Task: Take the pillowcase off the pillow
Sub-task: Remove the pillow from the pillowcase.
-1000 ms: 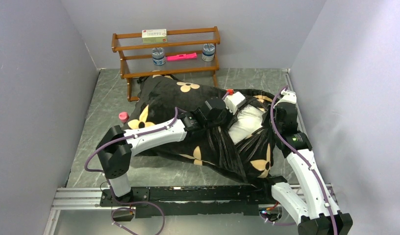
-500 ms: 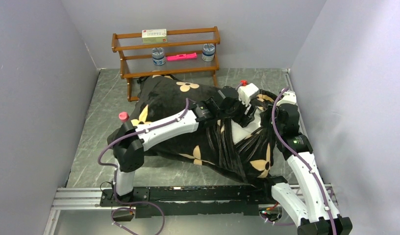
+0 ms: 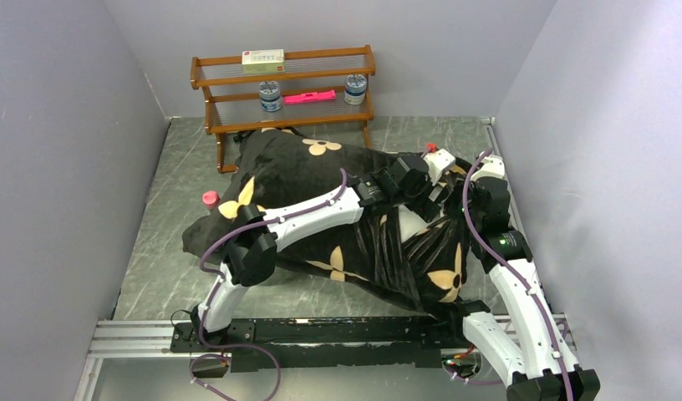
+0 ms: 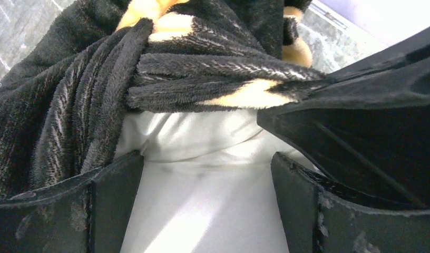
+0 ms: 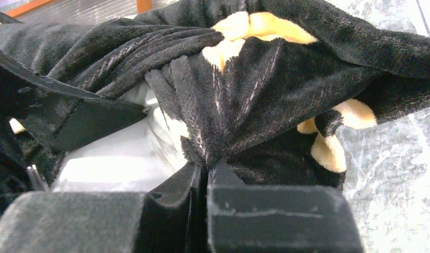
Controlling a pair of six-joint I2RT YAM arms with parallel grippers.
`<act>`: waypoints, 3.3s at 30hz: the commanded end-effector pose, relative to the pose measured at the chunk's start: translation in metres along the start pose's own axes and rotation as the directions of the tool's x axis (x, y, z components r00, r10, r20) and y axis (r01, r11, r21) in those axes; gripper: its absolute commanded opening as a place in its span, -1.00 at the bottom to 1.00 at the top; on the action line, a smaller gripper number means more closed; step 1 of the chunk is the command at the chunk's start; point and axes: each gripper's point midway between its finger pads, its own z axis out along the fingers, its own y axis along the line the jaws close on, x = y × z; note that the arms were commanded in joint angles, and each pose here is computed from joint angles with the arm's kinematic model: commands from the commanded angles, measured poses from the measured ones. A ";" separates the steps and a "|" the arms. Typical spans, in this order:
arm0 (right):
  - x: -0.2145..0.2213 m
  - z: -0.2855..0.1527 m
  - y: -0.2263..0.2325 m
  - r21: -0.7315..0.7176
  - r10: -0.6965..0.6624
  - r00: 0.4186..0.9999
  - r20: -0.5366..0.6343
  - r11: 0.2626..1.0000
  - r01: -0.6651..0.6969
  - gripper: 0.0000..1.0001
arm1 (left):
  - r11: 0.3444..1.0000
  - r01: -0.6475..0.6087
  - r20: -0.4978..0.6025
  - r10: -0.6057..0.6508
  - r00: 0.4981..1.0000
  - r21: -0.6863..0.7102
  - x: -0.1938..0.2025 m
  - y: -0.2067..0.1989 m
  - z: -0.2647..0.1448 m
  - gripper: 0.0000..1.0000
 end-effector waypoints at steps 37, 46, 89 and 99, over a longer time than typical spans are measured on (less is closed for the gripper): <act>-0.053 0.027 0.045 -0.156 -0.072 0.997 0.000 0.985 0.072 0.11 | 0.997 0.076 -0.176 -0.073 0.982 0.010 0.150 0.024 -0.079 -0.90; -0.056 0.030 -0.008 0.142 -0.039 0.999 0.036 0.989 0.034 -0.17 | 0.997 0.081 -0.187 -0.078 0.979 0.006 0.157 0.024 -0.089 -0.90; 0.000 0.005 0.129 -0.718 -0.065 0.998 -0.011 0.695 0.037 -1.00 | 0.995 0.057 0.157 -0.070 0.985 0.084 0.035 0.012 -0.145 0.18; -0.018 -0.031 0.133 -0.735 -0.040 0.995 0.087 0.672 0.091 -1.00 | 0.996 0.007 0.271 -0.031 0.962 0.091 -0.029 0.007 -0.159 0.59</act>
